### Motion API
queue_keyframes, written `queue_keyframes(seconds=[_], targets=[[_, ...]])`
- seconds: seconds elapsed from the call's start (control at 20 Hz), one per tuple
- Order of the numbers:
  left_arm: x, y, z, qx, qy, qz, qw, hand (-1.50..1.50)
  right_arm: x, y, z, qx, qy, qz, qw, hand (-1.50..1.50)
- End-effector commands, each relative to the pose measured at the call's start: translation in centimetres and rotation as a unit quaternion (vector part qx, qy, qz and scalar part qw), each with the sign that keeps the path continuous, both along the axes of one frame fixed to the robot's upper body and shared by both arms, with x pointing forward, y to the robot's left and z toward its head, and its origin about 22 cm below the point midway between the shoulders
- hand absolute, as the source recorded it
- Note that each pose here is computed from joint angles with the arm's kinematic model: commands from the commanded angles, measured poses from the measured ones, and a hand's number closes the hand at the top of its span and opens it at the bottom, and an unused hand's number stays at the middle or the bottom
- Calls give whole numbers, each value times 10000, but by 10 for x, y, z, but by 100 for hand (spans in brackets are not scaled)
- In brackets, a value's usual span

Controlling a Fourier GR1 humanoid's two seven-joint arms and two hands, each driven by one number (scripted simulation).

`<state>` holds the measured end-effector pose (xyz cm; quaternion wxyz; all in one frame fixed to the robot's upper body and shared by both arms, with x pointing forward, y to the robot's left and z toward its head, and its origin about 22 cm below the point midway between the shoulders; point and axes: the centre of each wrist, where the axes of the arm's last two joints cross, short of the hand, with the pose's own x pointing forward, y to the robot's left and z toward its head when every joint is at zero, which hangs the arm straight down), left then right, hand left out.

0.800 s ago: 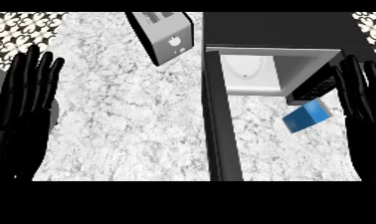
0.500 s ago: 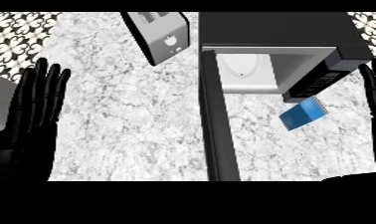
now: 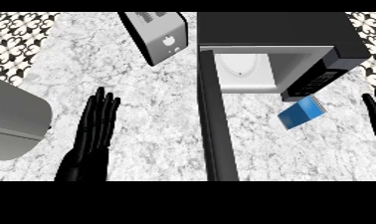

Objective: Pick up the milk, place it into the microwave and close the microwave

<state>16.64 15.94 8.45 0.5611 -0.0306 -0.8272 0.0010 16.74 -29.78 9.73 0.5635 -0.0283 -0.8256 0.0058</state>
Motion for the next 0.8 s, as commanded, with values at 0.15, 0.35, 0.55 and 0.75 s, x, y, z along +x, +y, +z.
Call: queue_keyframes(seconds=[0.15,0.35,0.55,0.75], targets=[[-15,-35,-31,-46,37,-81,9999,-150,-25,-9,-23,34,309,-55,9995,-150],[-27,-47,-45,-110,-20,-47,9999,-150,-36,-17,-59,-70,424,-224,9988,-150],[-42,-67,-40,-95,9,64,9999,-150,-40,-12,-57,-147,436,-272,9986,-150],[-42,-93,-38,-102,50,49,9999,-150,-26,-22,-101,-203,330,-487,9981,-150]])
